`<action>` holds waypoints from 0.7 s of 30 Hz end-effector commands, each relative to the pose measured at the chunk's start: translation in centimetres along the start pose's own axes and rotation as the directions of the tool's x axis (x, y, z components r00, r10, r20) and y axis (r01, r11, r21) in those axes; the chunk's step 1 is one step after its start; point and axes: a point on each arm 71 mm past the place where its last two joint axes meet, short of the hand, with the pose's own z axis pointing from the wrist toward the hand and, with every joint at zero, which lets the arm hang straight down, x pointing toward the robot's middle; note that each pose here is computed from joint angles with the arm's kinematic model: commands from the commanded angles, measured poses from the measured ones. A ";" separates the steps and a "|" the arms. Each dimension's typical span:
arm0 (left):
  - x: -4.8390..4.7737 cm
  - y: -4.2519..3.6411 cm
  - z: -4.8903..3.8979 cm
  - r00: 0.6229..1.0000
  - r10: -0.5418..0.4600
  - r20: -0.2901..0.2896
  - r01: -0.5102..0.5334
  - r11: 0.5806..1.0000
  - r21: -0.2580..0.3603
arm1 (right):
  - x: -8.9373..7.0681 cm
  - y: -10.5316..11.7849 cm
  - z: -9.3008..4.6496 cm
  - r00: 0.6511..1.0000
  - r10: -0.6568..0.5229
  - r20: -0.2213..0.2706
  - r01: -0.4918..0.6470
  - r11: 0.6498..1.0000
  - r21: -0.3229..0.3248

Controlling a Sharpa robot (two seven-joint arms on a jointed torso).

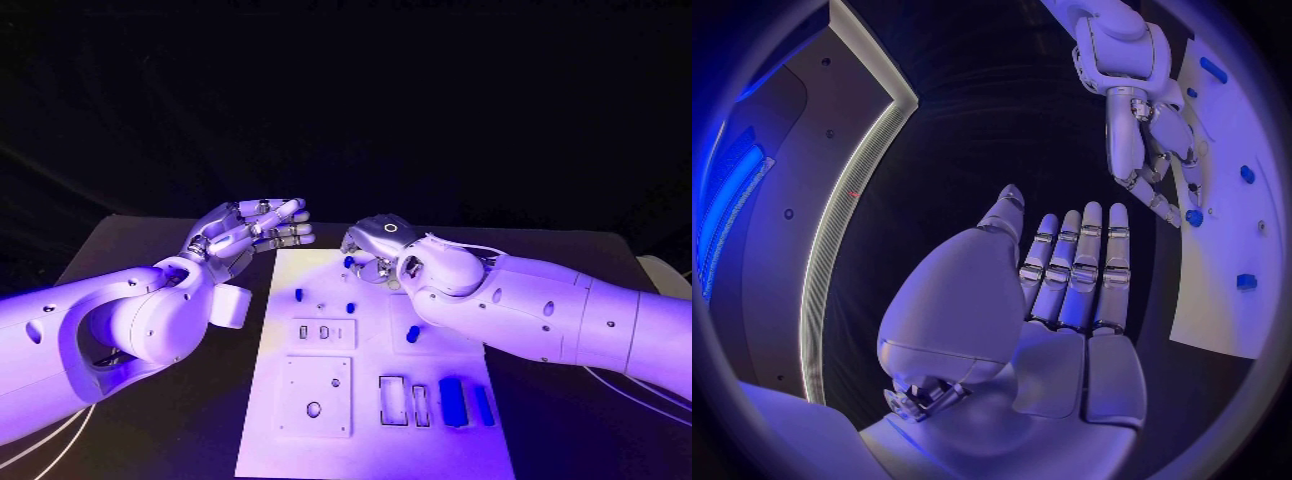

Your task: Assemble the parts on the task board

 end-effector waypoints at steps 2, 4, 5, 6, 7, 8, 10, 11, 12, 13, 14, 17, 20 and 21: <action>-0.22 -0.17 0.02 1.000 0.001 0.000 -0.001 1.000 0.008 | -0.7 -0.5 -1.2 0.999 0.016 0.029 -0.017 1.000 0.009; -0.34 -0.19 0.01 1.000 0.002 0.003 -0.002 1.000 0.008 | -1.1 -1.0 -1.9 0.998 0.035 0.047 -0.036 0.999 0.017; -0.40 -0.19 -0.01 1.000 0.003 0.005 -0.003 1.000 0.008 | -1.4 -1.3 -2.4 0.997 0.047 0.053 -0.049 0.999 0.024; -0.44 -0.20 -0.01 1.000 0.003 0.006 -0.003 1.000 0.008 | -1.6 -1.6 -2.8 0.997 0.057 0.057 -0.059 0.998 0.031; -0.47 -0.20 -0.02 1.000 0.003 0.006 -0.003 1.000 0.008 | -1.8 -2.0 -3.2 0.996 0.067 0.059 -0.069 0.997 0.039; -0.50 -0.20 -0.02 1.000 0.003 0.007 -0.003 1.000 0.008 | -2.1 -2.4 -3.7 0.995 0.080 0.059 -0.083 0.995 0.051; -0.54 -0.19 -0.01 1.000 0.003 0.007 -0.003 1.000 0.007 | -2.4 -3.4 -4.8 0.993 0.114 0.044 -0.118 0.989 0.088; -0.55 -0.18 0.02 1.000 0.003 0.007 -0.003 1.000 0.007 | -2.4 -4.0 -5.4 0.991 0.133 0.031 -0.135 0.985 0.109; -0.56 -0.17 0.03 1.000 0.003 0.006 -0.003 1.000 0.006 | -2.4 -4.3 -5.7 0.989 0.144 0.023 -0.145 0.982 0.121; -0.56 -0.15 0.06 1.000 0.003 0.006 -0.003 1.000 0.006 | -2.4 -4.9 -6.2 0.987 0.161 0.006 -0.161 0.977 0.142; -0.56 -0.14 0.08 1.000 0.003 0.006 -0.003 1.000 0.006 | -2.4 -5.4 -6.6 0.984 0.180 -0.011 -0.175 0.971 0.165; -0.54 -0.10 0.14 1.000 0.002 0.005 -0.002 1.000 0.005 | -2.2 -6.7 -7.6 0.974 0.219 -0.050 -0.204 0.955 0.215; -0.52 -0.06 0.21 1.000 0.002 0.004 -0.002 1.000 0.004 | -1.9 -8.0 -8.4 0.961 0.263 -0.087 -0.231 0.935 0.271; -0.51 -0.05 0.23 1.000 0.002 0.004 -0.002 1.000 0.004 | -1.8 -8.4 -8.6 0.957 0.275 -0.094 -0.239 0.928 0.284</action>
